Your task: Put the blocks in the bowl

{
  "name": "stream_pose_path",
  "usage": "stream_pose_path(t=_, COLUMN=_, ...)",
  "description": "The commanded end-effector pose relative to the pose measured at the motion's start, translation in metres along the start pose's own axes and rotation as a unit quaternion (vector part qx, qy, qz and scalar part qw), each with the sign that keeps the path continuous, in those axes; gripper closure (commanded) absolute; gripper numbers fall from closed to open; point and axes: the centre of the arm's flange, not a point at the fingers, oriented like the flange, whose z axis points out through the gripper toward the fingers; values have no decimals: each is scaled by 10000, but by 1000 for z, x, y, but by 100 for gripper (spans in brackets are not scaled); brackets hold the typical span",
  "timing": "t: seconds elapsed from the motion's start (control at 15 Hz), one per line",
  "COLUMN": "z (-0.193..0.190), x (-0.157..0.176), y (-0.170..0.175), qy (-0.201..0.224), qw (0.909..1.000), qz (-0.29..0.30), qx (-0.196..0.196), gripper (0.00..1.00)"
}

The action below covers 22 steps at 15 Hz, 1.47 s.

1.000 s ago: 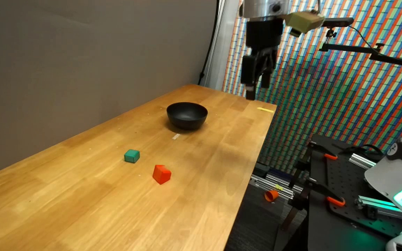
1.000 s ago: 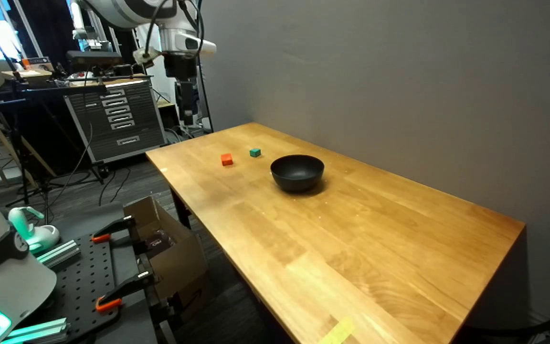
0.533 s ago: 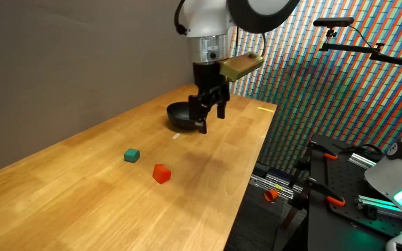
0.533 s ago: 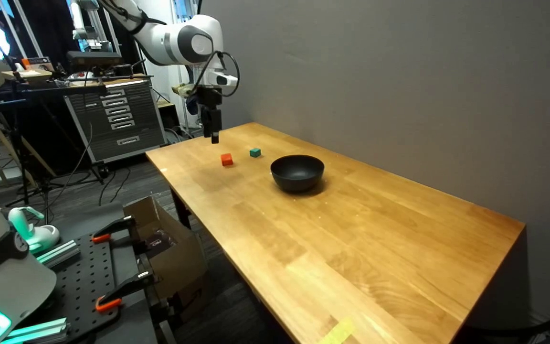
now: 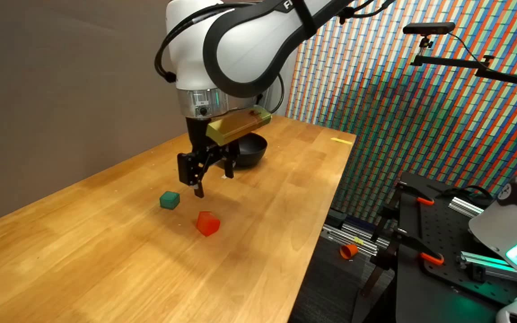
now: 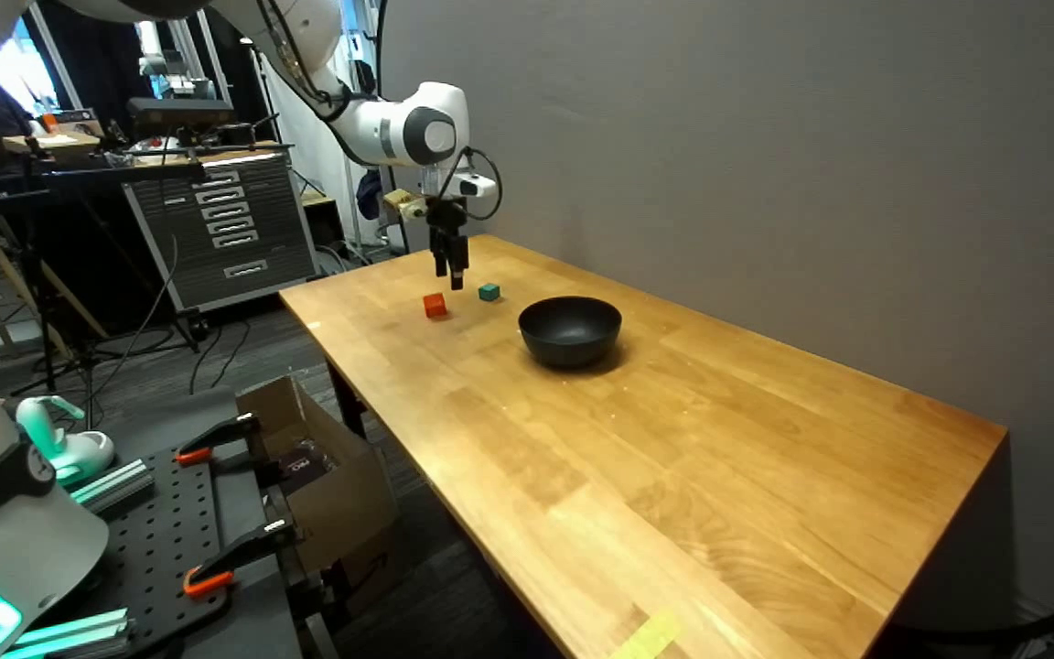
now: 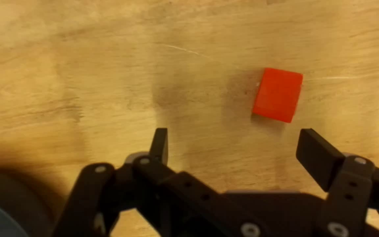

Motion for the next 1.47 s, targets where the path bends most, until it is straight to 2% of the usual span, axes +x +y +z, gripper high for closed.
stream_pose_path(t=0.0, z=14, x=37, y=-27, qy=-48, qw=9997, qz=174, qx=162, gripper=0)
stream_pose_path(t=0.33, z=38, x=34, y=-35, qy=-225, qw=9981, qz=438, qx=362, gripper=0)
stream_pose_path(t=0.8, z=53, x=15, y=-37, qy=-266, qw=9970, qz=718, qx=129, gripper=0)
stream_pose_path(t=0.87, z=54, x=14, y=-37, qy=-249, qw=9970, qz=726, qx=68, gripper=25)
stream_pose_path(t=0.93, z=54, x=12, y=-38, qy=-248, qw=9969, qz=747, qx=56, gripper=25)
stream_pose_path(t=1.2, z=54, x=8, y=-34, qy=-305, qw=9961, qz=826, qx=40, gripper=58)
stream_pose_path(t=1.4, z=38, x=5, y=-19, qy=-257, qw=9953, qz=927, qx=-91, gripper=80)
